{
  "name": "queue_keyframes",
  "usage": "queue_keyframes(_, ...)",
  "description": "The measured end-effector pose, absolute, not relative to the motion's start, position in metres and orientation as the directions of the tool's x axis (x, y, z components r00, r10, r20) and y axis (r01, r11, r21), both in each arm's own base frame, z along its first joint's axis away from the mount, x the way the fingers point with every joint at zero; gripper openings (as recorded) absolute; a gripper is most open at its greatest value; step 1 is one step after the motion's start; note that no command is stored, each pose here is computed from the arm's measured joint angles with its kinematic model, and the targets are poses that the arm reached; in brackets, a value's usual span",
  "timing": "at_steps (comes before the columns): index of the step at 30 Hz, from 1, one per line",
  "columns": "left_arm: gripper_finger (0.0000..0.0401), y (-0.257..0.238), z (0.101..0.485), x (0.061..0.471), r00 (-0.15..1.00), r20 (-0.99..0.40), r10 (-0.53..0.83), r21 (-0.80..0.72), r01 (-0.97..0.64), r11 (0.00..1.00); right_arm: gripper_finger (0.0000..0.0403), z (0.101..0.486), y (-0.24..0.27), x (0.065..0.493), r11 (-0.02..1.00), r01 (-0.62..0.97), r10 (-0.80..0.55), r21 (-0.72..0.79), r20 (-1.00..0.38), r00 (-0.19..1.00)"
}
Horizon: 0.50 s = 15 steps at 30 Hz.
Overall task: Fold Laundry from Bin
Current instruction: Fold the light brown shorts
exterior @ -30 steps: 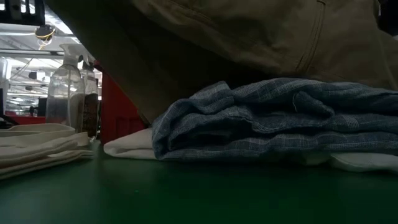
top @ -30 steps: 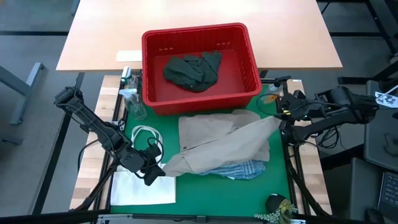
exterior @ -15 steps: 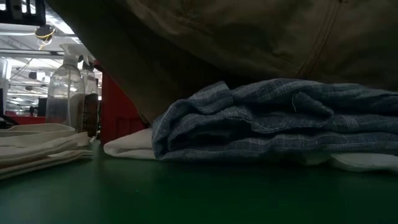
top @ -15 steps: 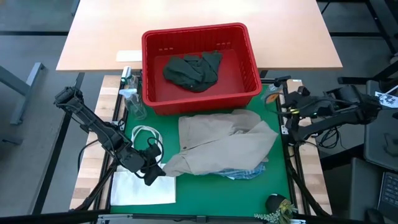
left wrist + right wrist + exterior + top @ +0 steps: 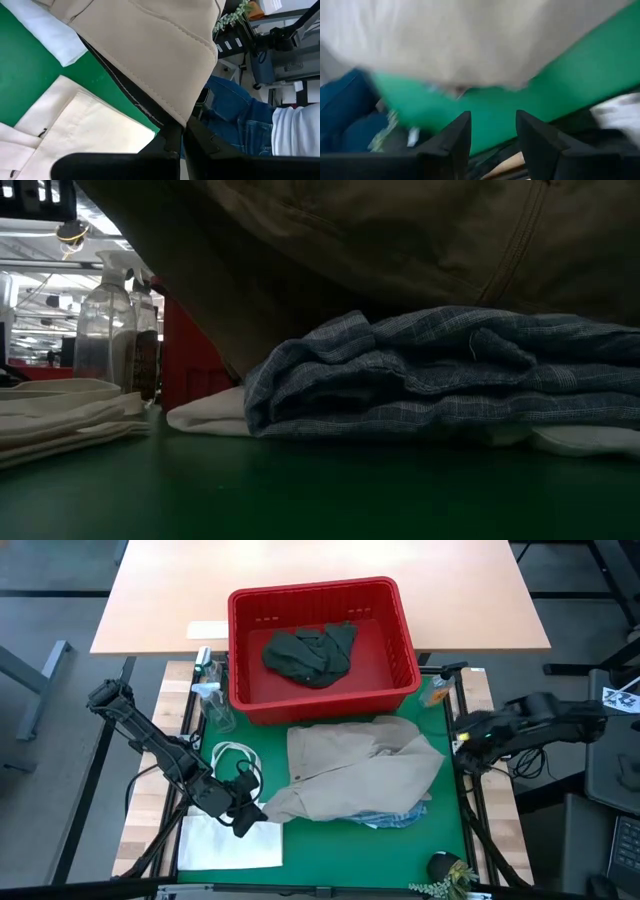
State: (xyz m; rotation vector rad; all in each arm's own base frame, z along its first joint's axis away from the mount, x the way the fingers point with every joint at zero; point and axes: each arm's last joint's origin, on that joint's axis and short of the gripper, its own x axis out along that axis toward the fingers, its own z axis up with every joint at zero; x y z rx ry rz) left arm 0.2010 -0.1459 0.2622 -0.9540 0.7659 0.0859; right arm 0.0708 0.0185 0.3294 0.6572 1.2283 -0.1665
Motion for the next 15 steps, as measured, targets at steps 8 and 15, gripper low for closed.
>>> queue_keyframes(8,0.0,-0.146,0.262,0.201,0.739,-0.624,-0.254,-0.703,-0.388,0.596,0.0154,0.261,0.033,0.1,0.737,0.348,0.507,0.58,-0.814,0.282)
queue_keyframes(15,0.0,-0.146,0.262,0.201,0.739,-0.624,-0.254,-0.702,-0.388,0.597,0.0154,0.239,0.034,0.106,0.747,0.341,0.49,0.571,-0.819,0.3)
